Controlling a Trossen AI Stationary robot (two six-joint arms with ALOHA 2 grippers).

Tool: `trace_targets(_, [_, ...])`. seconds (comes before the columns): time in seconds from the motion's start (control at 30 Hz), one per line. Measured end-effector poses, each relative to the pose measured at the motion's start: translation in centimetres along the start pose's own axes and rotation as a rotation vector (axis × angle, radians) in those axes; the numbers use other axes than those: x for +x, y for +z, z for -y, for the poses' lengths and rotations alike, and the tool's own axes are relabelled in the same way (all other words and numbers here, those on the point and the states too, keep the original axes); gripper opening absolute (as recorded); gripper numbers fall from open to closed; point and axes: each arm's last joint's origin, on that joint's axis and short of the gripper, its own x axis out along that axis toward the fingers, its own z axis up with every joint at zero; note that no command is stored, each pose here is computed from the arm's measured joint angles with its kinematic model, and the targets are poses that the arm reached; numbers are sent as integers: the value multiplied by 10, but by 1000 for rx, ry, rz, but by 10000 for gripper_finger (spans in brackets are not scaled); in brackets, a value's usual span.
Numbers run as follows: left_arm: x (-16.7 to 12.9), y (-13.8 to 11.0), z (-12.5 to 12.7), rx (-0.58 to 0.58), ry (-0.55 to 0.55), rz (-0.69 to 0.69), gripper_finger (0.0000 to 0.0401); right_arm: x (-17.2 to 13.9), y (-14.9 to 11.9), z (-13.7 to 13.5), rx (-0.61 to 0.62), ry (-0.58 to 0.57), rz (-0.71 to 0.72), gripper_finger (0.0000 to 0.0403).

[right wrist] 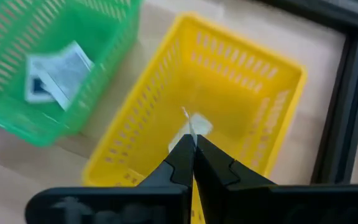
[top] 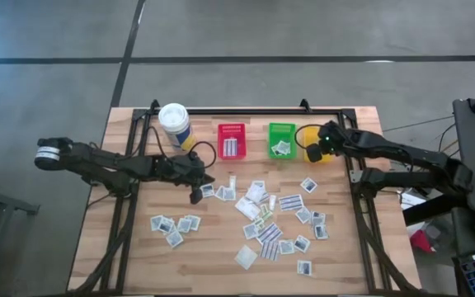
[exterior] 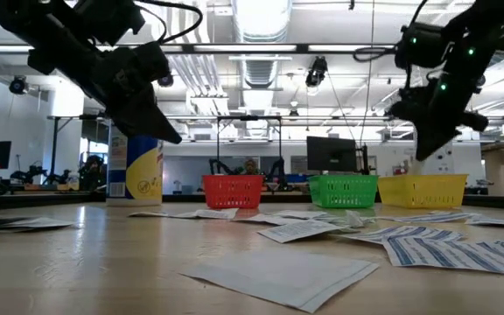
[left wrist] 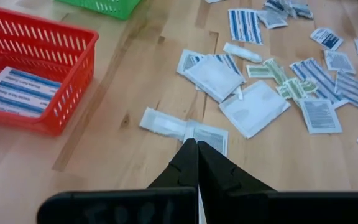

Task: Pick & Place First Aid Supplies
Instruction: Put the green bandage in the yellow bin

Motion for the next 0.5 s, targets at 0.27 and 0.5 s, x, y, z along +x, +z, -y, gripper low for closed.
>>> trace_targets(0.27, [1, -6, -1, -28, 5, -19, 0, 14, -8, -1, 9, -25, -51, 8])
trace_targets(0.5, [1, -6, -1, -29, 4, -17, 0, 18, -2, -7, -11, -5, -27, 9])
